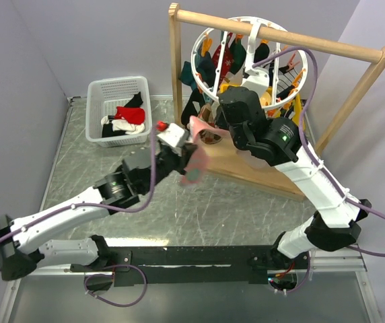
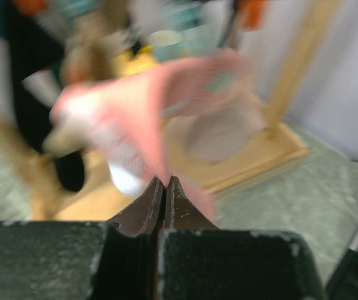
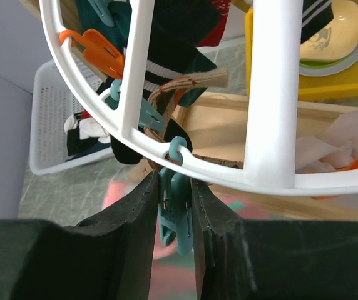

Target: Remove the socks clipped to the hanger

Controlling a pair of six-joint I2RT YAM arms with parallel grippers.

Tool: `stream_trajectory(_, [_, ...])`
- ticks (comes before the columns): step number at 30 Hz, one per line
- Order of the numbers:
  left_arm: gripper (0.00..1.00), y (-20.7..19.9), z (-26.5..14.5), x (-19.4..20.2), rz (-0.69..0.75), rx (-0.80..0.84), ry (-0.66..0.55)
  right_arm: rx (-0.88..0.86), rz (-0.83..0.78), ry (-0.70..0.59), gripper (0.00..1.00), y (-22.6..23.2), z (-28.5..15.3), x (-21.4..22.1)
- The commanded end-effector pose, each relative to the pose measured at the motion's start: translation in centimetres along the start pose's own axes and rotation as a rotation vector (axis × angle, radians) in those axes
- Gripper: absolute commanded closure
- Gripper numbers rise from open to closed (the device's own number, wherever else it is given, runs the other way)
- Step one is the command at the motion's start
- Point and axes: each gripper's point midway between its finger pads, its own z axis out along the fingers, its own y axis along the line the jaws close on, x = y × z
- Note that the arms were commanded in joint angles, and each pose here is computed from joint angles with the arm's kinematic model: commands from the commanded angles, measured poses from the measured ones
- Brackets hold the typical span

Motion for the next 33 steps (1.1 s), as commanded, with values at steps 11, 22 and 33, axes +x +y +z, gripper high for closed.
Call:
stream_trajectory(11, [0.99, 11.0, -3.6, 2.9, -0.217, -0.307, 0.119, -0.053, 0.047, -0.08, 0.68, -0.8, -1.7, -2.1])
stream_trajectory(22, [0.99, 21.0, -1.8, -1.4, -0.209, -0.59, 0.031, -0.063, -0.009, -0.128, 0.19, -3.8, -3.6, -2.4])
stream_trajectory(33, [0.99, 33.4, -0.2, -2.1, -0.262, -0.743, 0.03, -0.184, 0.018, -0.214, 0.16, -8.2, -8.3, -2.7])
